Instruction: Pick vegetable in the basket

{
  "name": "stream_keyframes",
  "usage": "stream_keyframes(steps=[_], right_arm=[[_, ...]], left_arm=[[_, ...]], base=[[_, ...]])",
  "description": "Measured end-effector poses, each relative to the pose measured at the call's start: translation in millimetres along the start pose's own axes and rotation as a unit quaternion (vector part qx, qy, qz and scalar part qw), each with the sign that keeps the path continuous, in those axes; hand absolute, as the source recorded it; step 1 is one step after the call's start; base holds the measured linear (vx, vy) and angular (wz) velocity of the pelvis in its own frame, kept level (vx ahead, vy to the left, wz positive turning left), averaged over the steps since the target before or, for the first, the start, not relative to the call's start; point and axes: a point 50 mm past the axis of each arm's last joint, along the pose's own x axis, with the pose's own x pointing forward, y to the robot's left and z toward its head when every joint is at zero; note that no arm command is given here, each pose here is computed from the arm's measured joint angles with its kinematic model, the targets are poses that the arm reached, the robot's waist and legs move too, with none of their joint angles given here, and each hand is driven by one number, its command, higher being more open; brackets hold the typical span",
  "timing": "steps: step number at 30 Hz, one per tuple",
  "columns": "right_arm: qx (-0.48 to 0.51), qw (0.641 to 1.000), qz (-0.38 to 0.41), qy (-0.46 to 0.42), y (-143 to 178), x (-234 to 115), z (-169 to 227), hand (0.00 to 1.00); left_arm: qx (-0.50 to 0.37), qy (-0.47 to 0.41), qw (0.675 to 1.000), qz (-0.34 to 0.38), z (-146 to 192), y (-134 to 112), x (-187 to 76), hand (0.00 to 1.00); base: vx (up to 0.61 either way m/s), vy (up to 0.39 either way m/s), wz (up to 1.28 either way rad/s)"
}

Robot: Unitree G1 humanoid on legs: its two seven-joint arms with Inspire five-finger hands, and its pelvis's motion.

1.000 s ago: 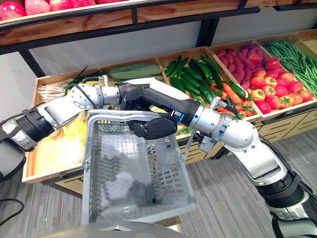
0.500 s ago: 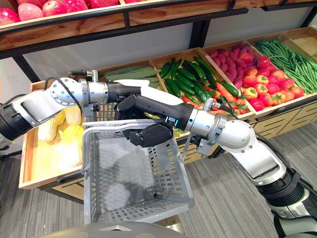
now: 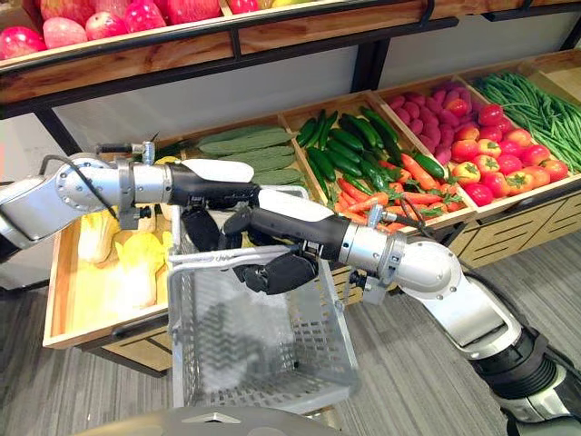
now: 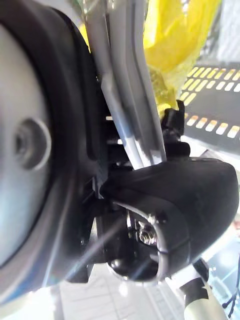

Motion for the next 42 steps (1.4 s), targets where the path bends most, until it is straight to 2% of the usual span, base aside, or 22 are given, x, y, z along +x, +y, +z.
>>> stream_keyframes(steps=[15, 16, 33, 42], right_arm=[[0.018, 1.000, 0.008, -0.005, 12.3, -1.9, -2.8, 0.00], [0.018, 1.000, 0.008, -0.005, 12.3, -1.9, -2.8, 0.00], [0.016, 1.000, 0.009, -0.003, 11.3, -2.7, -2.9, 0.00], [0.016, 1.000, 0.008, 0.001, 10.8, -3.1, -4.0, 0.00]], left_arm=[[-0.041, -0.006, 0.999, 0.005, -5.0, -35.4, -12.4, 0.00], [-0.043, -0.005, 0.999, 0.006, -5.5, -36.4, -12.7, 1.00], [-0.060, -0.005, 0.998, 0.012, -9.8, -45.1, -3.9, 1.00], [-0.044, -0.001, 0.999, 0.031, -9.2, -41.3, -4.7, 1.00]], base=[[-0.01, -0.004, 0.02], [0.00, 0.000, 0.00], [0.00, 0.000, 0.00], [0.00, 0.000, 0.00]])
